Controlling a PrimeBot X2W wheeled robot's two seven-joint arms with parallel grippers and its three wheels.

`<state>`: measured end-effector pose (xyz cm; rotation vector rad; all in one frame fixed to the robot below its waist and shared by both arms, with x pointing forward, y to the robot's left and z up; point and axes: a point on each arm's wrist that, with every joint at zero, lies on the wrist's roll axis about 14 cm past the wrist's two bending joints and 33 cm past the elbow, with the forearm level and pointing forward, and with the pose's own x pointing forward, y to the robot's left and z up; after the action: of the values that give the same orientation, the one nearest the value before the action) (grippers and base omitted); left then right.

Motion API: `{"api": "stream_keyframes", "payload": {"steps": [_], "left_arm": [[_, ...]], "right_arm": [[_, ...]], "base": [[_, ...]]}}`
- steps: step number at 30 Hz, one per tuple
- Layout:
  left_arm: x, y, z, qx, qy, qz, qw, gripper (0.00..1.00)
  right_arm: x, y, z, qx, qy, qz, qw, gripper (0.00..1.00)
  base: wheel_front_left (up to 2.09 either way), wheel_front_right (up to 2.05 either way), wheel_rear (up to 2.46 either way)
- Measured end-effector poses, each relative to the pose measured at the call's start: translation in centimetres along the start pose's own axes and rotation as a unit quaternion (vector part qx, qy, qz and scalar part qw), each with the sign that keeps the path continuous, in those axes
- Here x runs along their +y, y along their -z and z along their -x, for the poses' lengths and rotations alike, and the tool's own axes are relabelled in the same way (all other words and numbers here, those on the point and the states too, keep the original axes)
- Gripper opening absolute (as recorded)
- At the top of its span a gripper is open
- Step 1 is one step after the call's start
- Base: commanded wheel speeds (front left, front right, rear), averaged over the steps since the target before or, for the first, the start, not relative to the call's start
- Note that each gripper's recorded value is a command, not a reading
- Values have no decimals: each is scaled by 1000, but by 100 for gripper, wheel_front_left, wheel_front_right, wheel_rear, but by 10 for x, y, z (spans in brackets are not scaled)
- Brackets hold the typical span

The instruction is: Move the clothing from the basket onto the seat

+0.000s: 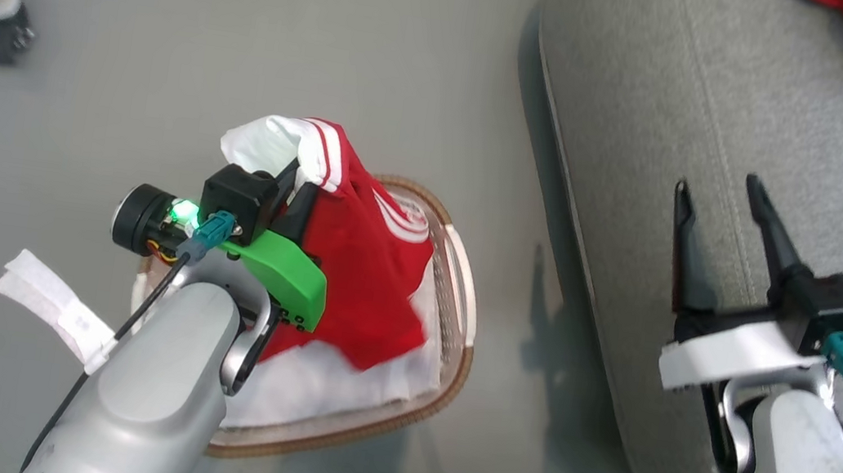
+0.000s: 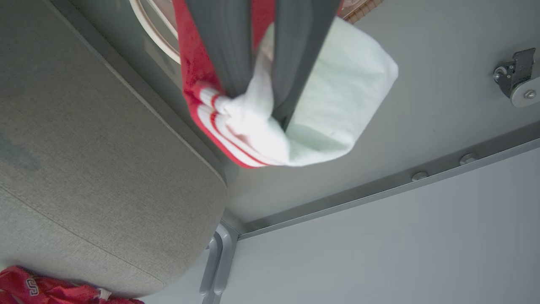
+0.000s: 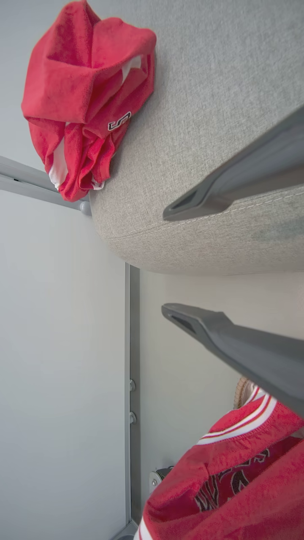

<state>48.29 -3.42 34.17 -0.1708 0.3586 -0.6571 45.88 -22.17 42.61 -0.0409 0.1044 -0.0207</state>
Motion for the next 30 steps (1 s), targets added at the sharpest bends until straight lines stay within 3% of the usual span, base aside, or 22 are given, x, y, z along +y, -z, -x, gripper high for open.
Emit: {"api": "stream_keyframes", "payload": {"steps": [10, 21, 30], "left_arm": [[-29, -109, 36, -109, 14, -83, 991, 0], [-58, -255, 75, -234, 15, -215, 948, 0], [-85, -318, 97, -274, 21, -278, 920, 0]], "right_arm": [[19, -37, 42, -37, -23, -7, 999, 100], [48, -103, 67, -127, -66, -9, 990, 100], [77, -145, 72, -182, -111, 4, 977, 100]], "base": [[0, 0, 0], [0, 0, 0], [0, 0, 0]]}}
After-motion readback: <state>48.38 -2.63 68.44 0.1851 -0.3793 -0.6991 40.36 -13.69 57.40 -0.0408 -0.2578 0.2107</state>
